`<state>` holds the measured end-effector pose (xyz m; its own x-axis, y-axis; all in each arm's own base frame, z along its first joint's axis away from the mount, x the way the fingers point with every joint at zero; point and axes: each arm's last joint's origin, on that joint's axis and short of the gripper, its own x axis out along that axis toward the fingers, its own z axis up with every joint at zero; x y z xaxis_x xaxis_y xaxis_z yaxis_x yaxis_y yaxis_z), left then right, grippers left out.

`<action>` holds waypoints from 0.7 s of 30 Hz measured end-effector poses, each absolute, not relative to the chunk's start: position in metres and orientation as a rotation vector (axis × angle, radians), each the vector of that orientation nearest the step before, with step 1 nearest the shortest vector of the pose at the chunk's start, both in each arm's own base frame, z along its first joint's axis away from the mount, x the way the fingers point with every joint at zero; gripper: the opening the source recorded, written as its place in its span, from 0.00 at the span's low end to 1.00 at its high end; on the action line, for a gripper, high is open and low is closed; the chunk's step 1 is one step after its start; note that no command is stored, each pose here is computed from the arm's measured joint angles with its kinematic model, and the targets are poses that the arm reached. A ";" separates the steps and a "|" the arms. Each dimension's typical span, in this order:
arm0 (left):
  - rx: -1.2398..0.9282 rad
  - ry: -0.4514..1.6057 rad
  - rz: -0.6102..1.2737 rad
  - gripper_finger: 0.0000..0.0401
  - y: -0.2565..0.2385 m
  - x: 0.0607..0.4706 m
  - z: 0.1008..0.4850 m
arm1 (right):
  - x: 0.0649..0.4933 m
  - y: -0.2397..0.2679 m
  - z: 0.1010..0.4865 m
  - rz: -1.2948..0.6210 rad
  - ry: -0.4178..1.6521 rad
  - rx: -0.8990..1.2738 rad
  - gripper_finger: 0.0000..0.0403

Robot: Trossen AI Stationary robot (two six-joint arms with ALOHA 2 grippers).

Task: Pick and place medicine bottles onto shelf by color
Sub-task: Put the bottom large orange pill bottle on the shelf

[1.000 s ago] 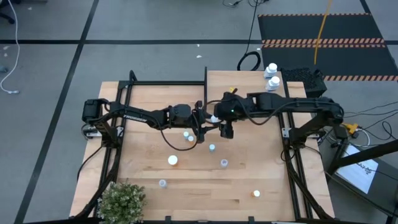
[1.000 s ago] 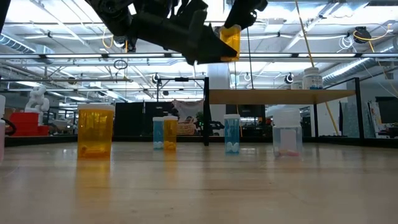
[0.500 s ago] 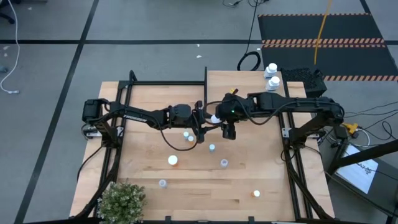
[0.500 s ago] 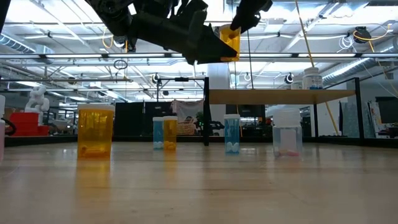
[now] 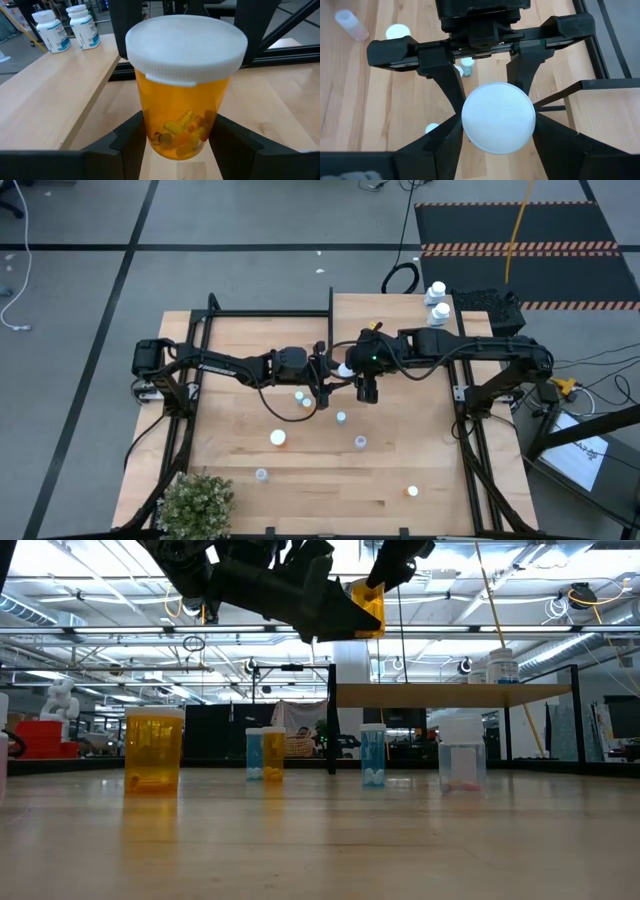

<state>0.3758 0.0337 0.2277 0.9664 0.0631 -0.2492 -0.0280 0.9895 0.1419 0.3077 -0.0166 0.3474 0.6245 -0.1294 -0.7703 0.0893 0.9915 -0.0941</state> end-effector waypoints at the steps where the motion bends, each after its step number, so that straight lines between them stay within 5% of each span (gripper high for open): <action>1: 0.137 0.256 0.046 0.48 0.034 0.376 0.228 | 0.308 -0.017 0.348 -0.126 0.885 -0.048 0.54; 21: 0.143 0.268 0.046 0.47 0.034 0.375 0.227 | 0.309 -0.017 0.347 -0.120 0.888 -0.062 0.58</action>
